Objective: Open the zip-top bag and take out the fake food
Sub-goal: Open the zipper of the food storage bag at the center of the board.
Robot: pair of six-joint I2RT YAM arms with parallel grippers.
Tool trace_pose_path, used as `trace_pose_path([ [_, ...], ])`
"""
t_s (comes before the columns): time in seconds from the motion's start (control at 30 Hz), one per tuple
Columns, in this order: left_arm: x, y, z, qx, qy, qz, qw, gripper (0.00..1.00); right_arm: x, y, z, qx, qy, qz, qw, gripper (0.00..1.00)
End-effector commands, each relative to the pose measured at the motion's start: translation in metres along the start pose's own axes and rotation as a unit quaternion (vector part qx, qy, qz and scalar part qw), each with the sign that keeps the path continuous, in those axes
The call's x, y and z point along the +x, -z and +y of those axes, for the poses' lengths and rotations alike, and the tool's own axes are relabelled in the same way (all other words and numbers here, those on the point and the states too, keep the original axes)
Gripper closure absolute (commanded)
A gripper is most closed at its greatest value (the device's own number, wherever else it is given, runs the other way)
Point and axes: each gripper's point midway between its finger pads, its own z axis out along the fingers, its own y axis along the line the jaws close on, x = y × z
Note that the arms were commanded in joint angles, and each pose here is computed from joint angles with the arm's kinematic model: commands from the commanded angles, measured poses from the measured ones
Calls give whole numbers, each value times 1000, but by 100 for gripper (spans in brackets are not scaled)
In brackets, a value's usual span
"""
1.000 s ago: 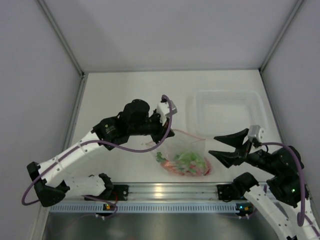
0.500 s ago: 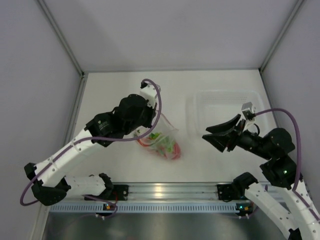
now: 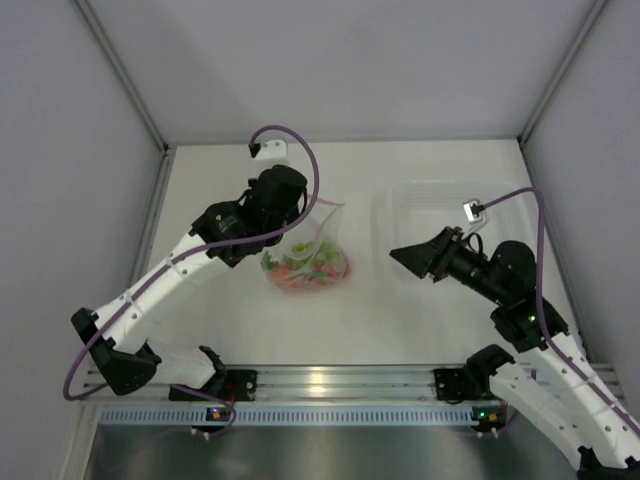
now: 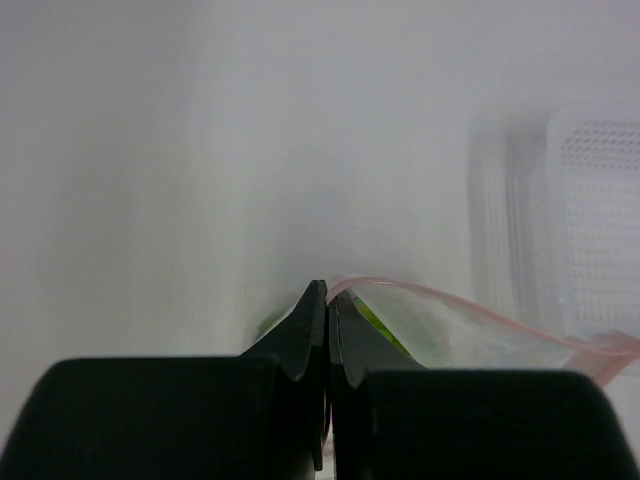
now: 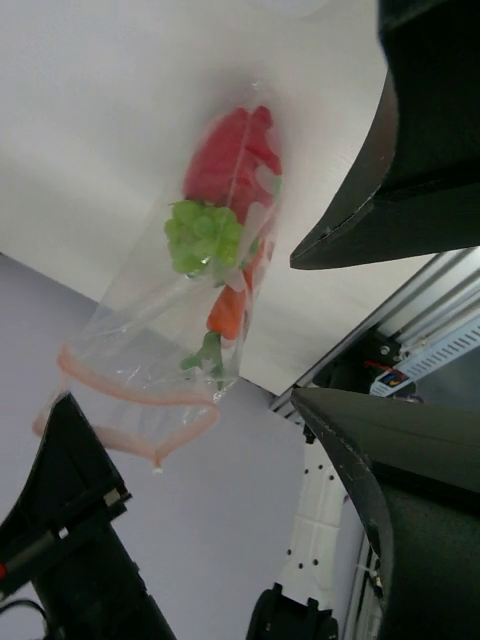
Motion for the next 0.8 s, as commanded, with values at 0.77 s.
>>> trace_pose_path([
  [0.77, 44, -16, -96, 119, 300, -10, 946, 100, 37, -86, -18, 111, -66, -5, 992, 39],
])
